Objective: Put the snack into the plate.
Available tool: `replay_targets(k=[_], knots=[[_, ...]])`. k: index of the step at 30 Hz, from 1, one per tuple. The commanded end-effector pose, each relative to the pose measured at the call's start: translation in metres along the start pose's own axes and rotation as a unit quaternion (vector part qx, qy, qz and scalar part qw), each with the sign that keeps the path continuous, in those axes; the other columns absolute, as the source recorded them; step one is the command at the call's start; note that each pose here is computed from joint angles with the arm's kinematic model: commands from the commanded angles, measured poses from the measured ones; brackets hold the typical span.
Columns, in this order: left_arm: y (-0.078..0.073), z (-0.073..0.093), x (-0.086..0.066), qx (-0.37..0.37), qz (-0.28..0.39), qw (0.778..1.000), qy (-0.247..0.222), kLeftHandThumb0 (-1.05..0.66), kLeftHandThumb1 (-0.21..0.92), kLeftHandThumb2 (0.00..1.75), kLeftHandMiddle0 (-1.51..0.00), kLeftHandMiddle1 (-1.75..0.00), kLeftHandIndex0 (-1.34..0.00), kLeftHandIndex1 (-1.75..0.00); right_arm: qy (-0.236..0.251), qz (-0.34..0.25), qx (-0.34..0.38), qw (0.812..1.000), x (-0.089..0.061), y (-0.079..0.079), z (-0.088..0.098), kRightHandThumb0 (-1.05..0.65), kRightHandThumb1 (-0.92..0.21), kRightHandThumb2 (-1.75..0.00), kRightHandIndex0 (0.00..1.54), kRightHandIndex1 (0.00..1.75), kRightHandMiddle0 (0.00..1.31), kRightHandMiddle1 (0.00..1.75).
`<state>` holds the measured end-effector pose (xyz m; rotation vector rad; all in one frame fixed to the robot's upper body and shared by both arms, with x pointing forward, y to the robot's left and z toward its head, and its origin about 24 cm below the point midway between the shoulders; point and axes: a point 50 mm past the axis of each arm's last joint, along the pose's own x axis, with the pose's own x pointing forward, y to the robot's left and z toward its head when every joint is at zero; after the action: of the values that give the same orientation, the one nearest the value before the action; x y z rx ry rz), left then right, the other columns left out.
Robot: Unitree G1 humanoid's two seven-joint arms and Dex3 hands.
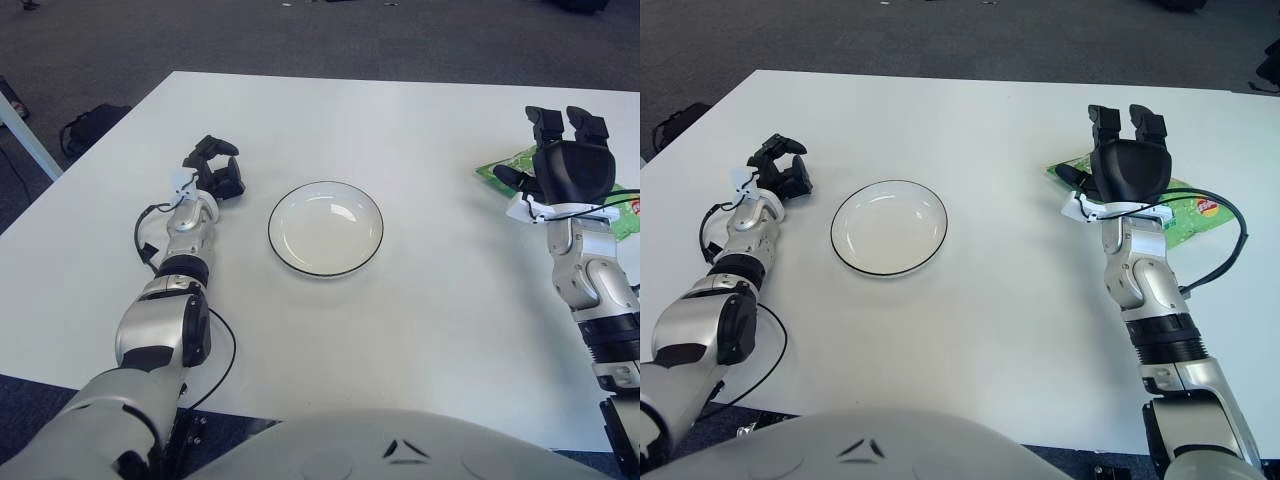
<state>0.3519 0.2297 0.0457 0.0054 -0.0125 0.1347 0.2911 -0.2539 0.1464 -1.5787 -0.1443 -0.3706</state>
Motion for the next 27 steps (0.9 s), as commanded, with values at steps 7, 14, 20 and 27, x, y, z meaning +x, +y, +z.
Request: replay_targets(k=[7, 14, 20, 27], knots=[[0.0, -0.033, -0.019, 0.017, -0.005, 0.998, 0.061, -0.49, 0.28, 1.36, -1.31, -1.75, -0.64, -1.75, 0.067, 0.08, -0.051, 0.993, 0.002, -0.001, -0.019, -1.02, -0.92, -1.1, 0.0, 0.0, 0.0, 0.0], [-0.004, -0.029, -0.018, 0.052, -0.016, 0.998, 0.038, -0.49, 0.29, 1.35, -1.31, -1.75, -0.64, -1.75, 0.116, 0.082, -0.051, 0.988, 0.008, 0.001, -0.033, -0.99, -0.92, -1.1, 0.0, 0.0, 0.0, 0.0], [-0.004, -0.029, -0.021, 0.074, -0.035, 0.996, 0.025, -0.48, 0.3, 1.33, -1.29, -1.75, -0.62, -1.75, 0.161, 0.091, -0.037, 0.982, 0.01, 0.006, -0.038, -0.96, -0.92, -1.09, 0.0, 0.0, 0.0, 0.0], [-0.002, -0.029, -0.023, 0.08, -0.046, 0.996, 0.014, -0.48, 0.32, 1.31, -1.27, -1.75, -0.61, -1.75, 0.21, 0.124, -0.032, 0.969, 0.014, 0.026, -0.05, -0.94, -0.92, -1.1, 0.0, 0.0, 0.0, 0.0]])
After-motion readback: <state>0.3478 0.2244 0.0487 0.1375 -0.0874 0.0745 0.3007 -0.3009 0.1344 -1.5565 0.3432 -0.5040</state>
